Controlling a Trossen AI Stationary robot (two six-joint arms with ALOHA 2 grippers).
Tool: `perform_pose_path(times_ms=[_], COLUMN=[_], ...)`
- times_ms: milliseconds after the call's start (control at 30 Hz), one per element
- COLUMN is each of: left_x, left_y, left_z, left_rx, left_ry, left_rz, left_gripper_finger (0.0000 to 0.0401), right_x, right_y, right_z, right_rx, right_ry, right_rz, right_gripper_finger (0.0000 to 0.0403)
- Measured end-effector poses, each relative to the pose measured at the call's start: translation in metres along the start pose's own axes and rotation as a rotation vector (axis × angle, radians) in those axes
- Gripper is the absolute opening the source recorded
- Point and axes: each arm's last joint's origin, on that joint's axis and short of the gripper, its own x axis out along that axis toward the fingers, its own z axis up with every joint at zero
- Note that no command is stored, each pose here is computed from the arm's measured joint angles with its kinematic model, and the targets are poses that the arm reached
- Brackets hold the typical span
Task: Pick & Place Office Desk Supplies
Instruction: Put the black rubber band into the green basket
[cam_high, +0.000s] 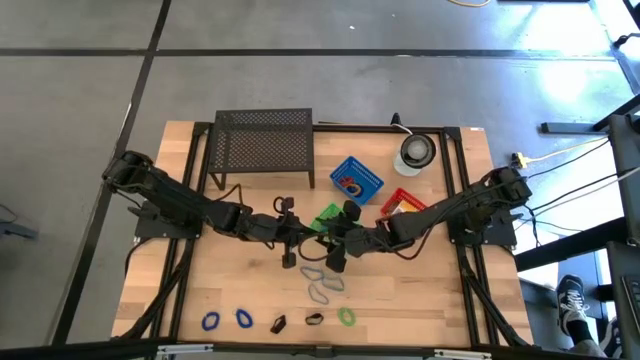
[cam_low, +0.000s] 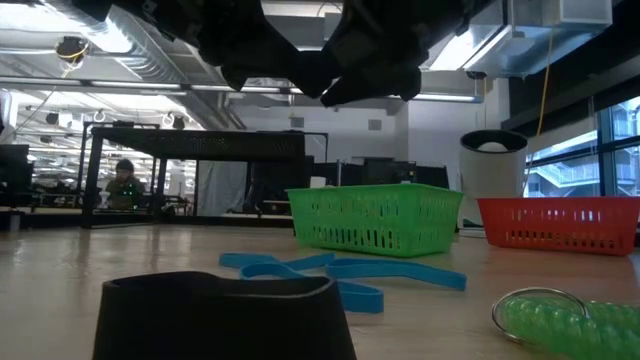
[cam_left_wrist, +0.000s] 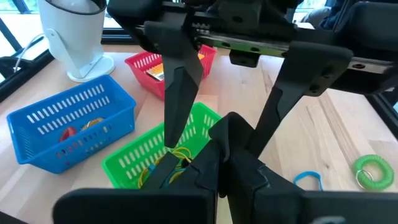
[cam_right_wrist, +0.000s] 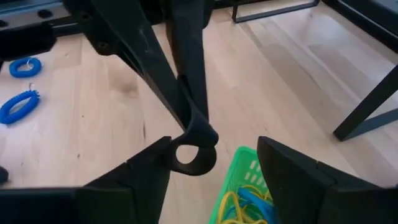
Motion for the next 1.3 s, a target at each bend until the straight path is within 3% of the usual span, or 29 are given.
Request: perform_pose_path(times_ms=[167, 333, 500, 767, 1000, 1300], left_x=[0.0, 0.0, 0.0, 0.0, 0.0, -0.002], left_y=[0.0, 0.0, 0.0, 0.0, 0.0, -0.004], left_z=[0.0, 0.0, 0.0, 0.0, 0.001, 0.0], left_rx=[0.0, 0.0, 0.0, -0.001, -0.039, -0.041], left_ry=[0.0, 0.0, 0.0, -0.003, -0.01, -0.008], left_rz=[-0.001, -0.001, 0.0, -0.001, 0.015, -0.001], left_gripper_finger=[0.001, 0.001, 0.001, 0.001, 0.003, 0.0118], right_x=[0.0, 0.0, 0.0, 0.0, 0.0, -0.014], right_y=[0.0, 0.0, 0.0, 0.001, 0.001, -0.005], right_z=[0.0, 0.0, 0.0, 0.0, 0.0, 0.005], right_rx=[0.001, 0.009, 0.032, 0.034, 0.054, 0.017], right_ry=[0.0, 0.0, 0.008, 0.02, 0.021, 0.046], right_rz=[-0.001, -0.001, 0.018, 0.042, 0.044, 0.036], right_gripper_finger=[0.0235, 0.0204, 0.0144, 0.0015, 0.0013, 0.0008])
